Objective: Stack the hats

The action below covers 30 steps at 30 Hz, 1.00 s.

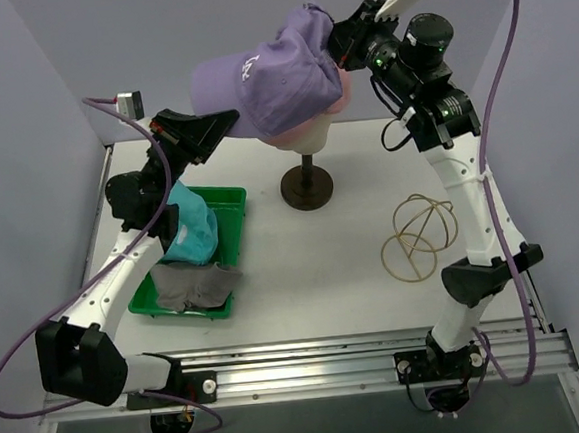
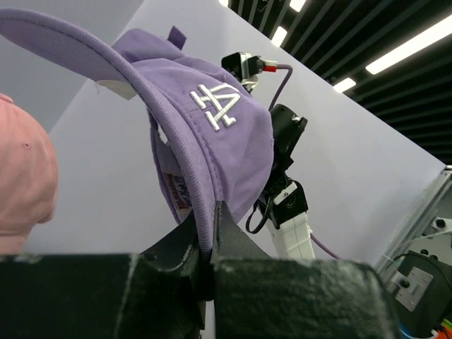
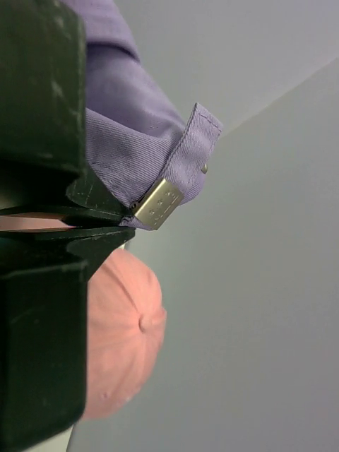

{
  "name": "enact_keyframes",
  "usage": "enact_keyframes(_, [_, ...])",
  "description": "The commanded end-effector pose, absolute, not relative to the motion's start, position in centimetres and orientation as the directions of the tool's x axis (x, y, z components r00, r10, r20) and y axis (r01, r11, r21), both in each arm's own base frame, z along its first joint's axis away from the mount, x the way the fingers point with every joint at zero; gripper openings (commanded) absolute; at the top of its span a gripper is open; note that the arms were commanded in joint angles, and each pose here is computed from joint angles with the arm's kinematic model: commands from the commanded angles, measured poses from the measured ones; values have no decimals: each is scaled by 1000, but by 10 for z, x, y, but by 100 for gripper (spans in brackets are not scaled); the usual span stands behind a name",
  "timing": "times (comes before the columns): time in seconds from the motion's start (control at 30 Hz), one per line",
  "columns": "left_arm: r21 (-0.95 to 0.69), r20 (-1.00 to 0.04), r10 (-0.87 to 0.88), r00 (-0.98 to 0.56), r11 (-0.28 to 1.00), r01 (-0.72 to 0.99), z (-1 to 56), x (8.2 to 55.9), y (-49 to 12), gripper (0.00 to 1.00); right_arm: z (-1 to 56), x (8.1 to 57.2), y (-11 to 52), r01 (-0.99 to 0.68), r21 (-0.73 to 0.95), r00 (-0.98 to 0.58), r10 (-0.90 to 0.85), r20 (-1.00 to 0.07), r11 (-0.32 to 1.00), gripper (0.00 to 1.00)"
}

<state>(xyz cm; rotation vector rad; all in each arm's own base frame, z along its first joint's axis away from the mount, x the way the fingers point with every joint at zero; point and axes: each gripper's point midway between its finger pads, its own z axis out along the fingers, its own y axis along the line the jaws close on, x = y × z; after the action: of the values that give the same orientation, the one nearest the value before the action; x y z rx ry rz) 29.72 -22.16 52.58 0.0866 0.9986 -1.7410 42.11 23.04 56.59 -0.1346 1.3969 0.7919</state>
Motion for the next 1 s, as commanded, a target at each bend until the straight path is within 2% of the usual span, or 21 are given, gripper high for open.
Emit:
enact_keyframes(0.0, [-531, -494, -813, -308, 2, 847, 550, 316, -232, 7, 535, 461, 216, -521, 315, -79, 322, -943, 793, 0])
enact_keyframes(0.13, [-538, -409, -861, -301, -39, 842, 545, 335, -237, 8, 530, 476, 211, -529, 316, -60, 337, -940, 788, 0])
enact_keyframes(0.2, [-507, -365, -877, -313, -95, 856, 543, 340, -237, 21, 533, 483, 207, -533, 320, -43, 352, -935, 783, 0])
enact_keyframes(0.23, [-499, -370, -871, -322, -106, 860, 541, 342, -240, 27, 532, 489, 201, -526, 322, -39, 356, -934, 787, 0])
enact_keyframes(0.5, [-451, -505, -806, -308, -58, 891, 523, 356, -262, 41, 558, 480, 203, -630, 287, 12, 378, -926, 722, 0])
enact_keyframes(0.57, [-456, -516, -800, -306, -47, 889, 519, 359, -260, 52, 565, 475, 201, -637, 276, 29, 380, -925, 720, 0])
enact_keyframes(0.63, [-462, -520, -798, -304, -36, 886, 513, 363, -261, 57, 572, 472, 199, -643, 268, 44, 384, -922, 718, 0])
enact_keyframes(0.97, [-486, -557, -773, -302, 8, 874, 510, 378, -266, 62, 554, 503, 175, -643, 347, -30, 431, -902, 682, 0])
